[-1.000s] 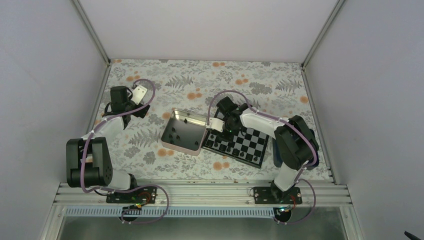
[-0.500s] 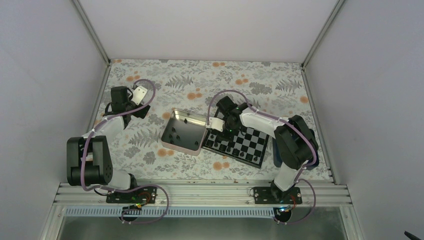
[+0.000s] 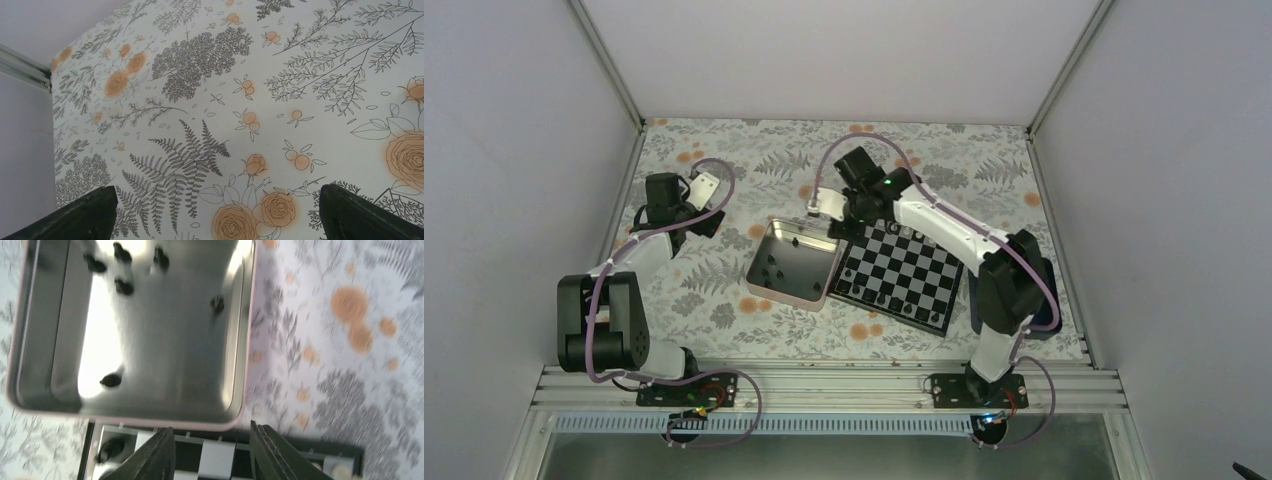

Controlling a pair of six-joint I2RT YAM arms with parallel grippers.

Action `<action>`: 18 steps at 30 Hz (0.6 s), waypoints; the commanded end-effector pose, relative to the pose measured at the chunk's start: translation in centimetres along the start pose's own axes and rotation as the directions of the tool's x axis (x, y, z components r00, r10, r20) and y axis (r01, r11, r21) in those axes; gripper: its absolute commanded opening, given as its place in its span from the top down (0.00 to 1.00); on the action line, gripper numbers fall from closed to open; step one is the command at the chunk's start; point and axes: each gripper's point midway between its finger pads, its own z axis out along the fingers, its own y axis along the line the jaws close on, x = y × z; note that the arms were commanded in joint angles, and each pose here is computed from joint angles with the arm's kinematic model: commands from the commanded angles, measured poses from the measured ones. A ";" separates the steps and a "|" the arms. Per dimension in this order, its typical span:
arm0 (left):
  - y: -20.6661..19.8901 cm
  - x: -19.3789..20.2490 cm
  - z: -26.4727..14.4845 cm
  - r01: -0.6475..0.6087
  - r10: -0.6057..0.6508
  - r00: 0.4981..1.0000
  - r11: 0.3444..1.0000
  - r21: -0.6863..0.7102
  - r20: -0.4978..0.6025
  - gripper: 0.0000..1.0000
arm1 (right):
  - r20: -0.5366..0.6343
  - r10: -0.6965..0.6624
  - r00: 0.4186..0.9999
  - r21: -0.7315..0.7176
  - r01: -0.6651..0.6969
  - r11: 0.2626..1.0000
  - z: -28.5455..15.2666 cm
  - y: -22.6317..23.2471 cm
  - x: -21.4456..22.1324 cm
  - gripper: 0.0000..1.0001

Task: Set up the chess pieces on the board
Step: Pick up the chess piece from the storage box.

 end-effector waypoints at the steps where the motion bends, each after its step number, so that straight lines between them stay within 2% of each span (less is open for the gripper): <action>1: 0.5 -1.6 -0.8 0.005 -0.005 0.999 1.000 0.000 0.050 0.00 | 0.019 -0.033 0.999 -0.008 0.033 0.999 2.4 -0.1 -3.5 0.60; 7: 0.1 -1.5 -0.5 0.011 -0.012 0.999 1.000 0.021 0.046 0.00 | 0.044 -0.075 0.996 -0.025 0.076 0.997 5.9 -0.6 -7.3 0.61; 18: 0.0 -2.3 -1.2 0.016 -0.018 0.997 0.999 0.032 0.072 0.00 | -0.020 -0.102 0.995 -0.057 0.100 0.993 11.5 -0.1 -7.3 0.61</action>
